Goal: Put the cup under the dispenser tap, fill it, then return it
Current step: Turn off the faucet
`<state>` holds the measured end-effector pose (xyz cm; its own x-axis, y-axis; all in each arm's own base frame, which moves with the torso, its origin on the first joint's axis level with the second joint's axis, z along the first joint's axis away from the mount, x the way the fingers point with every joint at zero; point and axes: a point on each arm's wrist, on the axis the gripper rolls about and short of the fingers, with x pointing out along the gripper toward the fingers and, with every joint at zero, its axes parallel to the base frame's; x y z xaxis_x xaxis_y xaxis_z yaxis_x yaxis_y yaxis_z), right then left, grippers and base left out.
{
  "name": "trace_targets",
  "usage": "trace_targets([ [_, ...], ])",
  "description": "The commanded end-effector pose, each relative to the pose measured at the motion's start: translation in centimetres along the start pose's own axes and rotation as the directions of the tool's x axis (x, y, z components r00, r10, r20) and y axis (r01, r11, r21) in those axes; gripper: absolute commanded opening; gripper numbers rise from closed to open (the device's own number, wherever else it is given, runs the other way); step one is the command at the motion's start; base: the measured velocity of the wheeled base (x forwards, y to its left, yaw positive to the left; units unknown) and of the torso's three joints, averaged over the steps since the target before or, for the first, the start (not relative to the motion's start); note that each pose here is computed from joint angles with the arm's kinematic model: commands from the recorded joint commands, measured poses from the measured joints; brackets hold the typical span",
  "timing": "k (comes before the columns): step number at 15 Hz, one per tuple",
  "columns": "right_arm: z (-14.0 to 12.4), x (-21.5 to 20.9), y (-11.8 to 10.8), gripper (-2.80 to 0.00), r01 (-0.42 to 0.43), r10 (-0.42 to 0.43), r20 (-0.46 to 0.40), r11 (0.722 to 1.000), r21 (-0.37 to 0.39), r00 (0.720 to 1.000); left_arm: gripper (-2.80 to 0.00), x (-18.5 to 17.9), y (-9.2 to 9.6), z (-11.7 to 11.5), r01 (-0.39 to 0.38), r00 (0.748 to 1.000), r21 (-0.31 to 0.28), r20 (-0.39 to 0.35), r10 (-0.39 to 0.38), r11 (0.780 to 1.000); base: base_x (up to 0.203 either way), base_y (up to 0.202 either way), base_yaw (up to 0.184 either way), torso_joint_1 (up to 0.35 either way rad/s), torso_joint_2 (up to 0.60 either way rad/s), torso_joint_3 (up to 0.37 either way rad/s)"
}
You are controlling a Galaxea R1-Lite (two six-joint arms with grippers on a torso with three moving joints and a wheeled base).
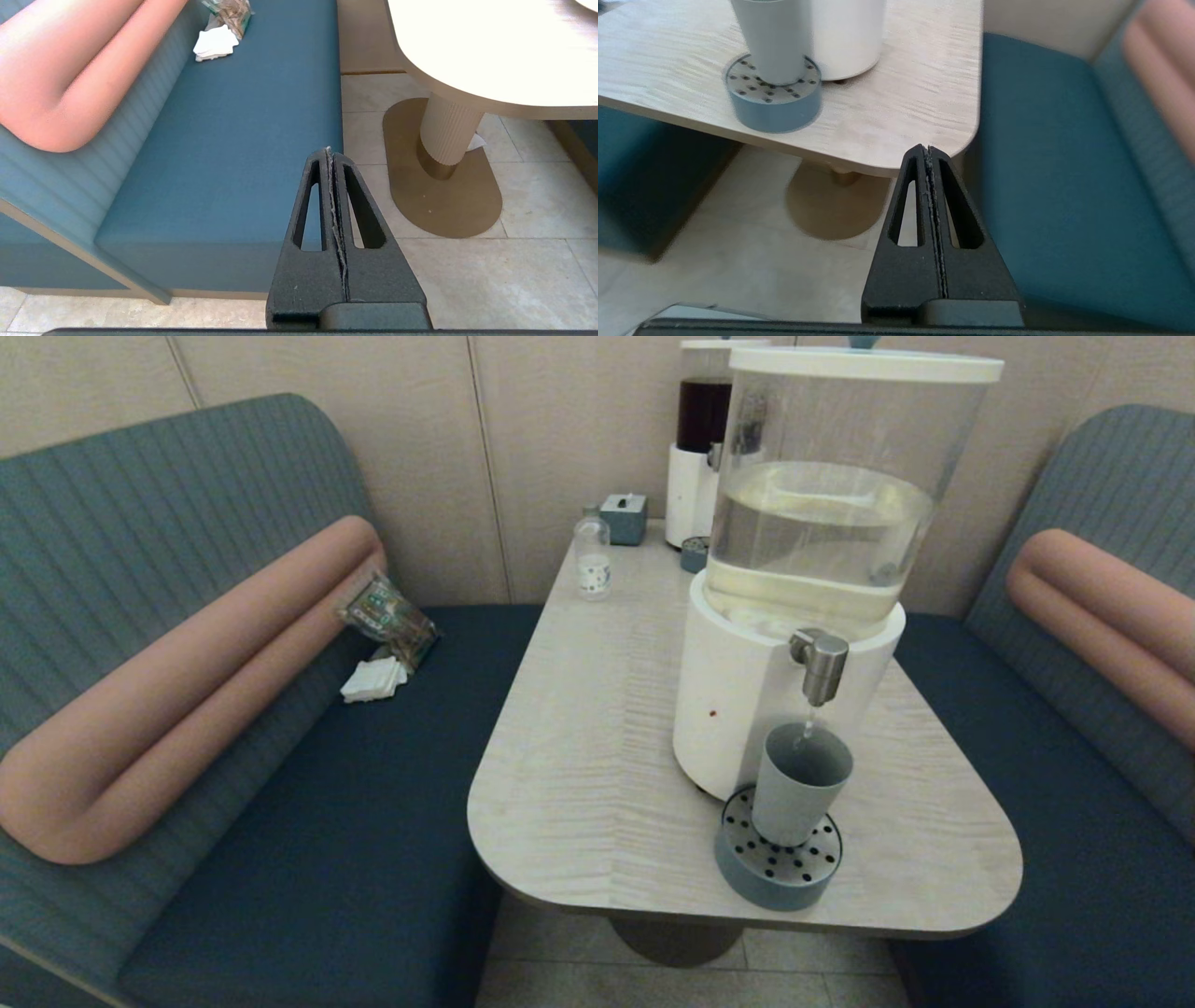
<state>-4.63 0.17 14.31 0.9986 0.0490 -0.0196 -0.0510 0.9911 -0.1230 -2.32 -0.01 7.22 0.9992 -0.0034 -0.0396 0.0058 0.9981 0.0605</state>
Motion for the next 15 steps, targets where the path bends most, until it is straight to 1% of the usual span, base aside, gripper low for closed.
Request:
trace_targets([
  [1, -2.3, 0.0, 0.2, -2.8, 0.037, -0.037, 0.043, 0.999, -0.013, 0.998, -2.8, 0.0, 0.0, 0.0, 0.0, 1.0, 0.001, 0.0, 0.0, 1.0, 0.0, 0.0, 0.0, 0.0, 0.0, 0.0],
  [3, -4.2, 1.4, 0.3, -2.8, 0.064, -0.062, 0.064, 0.998, -0.024, 0.996, -2.8, 0.0, 0.0, 0.0, 0.0, 1.0, 0.001, 0.0, 0.0, 1.0, 0.0, 0.0, 0.0, 0.0, 0.0, 0.0],
  [5, -6.0, 2.5, 0.4, -2.8, 0.074, -0.07, 0.1, 0.997, -0.035, 0.992, -2.8, 0.0, 0.0, 0.0, 0.0, 1.0, 0.001, -0.001, 0.0, 1.0, 0.0, 0.0, 0.0, 0.0, 0.0, 0.0],
  [6, -6.3, 2.6, 0.5, -2.8, 0.07, -0.067, 0.085, 0.997, -0.033, 0.994, -2.8, 0.0, 0.0, 0.0, 0.0, 1.0, 0.001, 0.0, 0.0, 1.0, 0.0, 0.0, 0.0, 0.0, 0.0, 0.0],
  [8, -6.0, 2.5, 0.5, -2.8, 0.067, -0.066, 0.095, 0.998, -0.016, 0.993, -2.8, 0.0, 0.0, 0.0, 0.0, 1.0, 0.001, -0.002, 0.0, 1.0, 0.0, 0.0, 0.0, 0.0, 0.0, 0.0],
  [10, -6.2, 2.5, 0.5, -2.8, 0.055, -0.054, 0.084, 0.998, -0.007, 0.995, -2.8, 0.0, 0.0, 0.0, 0.0, 1.0, 0.001, 0.0, 0.0, 1.0, 0.0, 0.0, 0.0, 0.0, 0.0, 0.0],
  [11, -6.5, 2.6, 0.5, -2.8, 0.046, -0.046, 0.056, 0.999, 0.001, 0.997, -2.8, 0.0, 0.0, 0.0, 0.0, 1.0, 0.001, -0.002, 0.0, 1.0, 0.0, 0.0, 0.0, 0.0, 0.0, 0.0],
  [12, -6.8, 2.5, 0.6, -2.8, 0.038, -0.038, 0.001, 0.999, 0.017, 0.999, -2.8, 0.0, 0.0, 0.0, 0.0, 1.0, 0.001, 0.0, 0.0, 1.0, 0.0, 0.0, 0.0, 0.0, 0.0, 0.0],
  [13, -6.8, 2.5, 0.6, -2.8, 0.042, -0.042, -0.004, 0.997, 0.064, 0.999, -2.8, 0.0, 0.0, 0.0, 0.0, 1.0, -0.001, 0.0, 0.0, 1.0, 0.0, 0.0, 0.0, 0.0, 0.0, 0.0],
  [14, -6.7, 2.5, 0.6, -2.8, 0.047, -0.047, 0.001, 0.995, 0.091, 0.999, -2.8, 0.0, 0.0, 0.0, 0.001, 1.0, 0.001, 0.0, -0.001, 1.0, 0.0, 0.0, 0.0, 0.0, 0.0, 0.0],
  [15, -6.7, 2.5, 0.6, -2.8, 0.051, -0.051, 0.001, 0.994, 0.099, 0.999, -2.8, 0.0, 0.0, 0.0, 0.0, 1.0, 0.001, 0.0, 0.0, 1.0, 0.0, 0.0, 0.0, 0.0, 0.0, 0.0],
])
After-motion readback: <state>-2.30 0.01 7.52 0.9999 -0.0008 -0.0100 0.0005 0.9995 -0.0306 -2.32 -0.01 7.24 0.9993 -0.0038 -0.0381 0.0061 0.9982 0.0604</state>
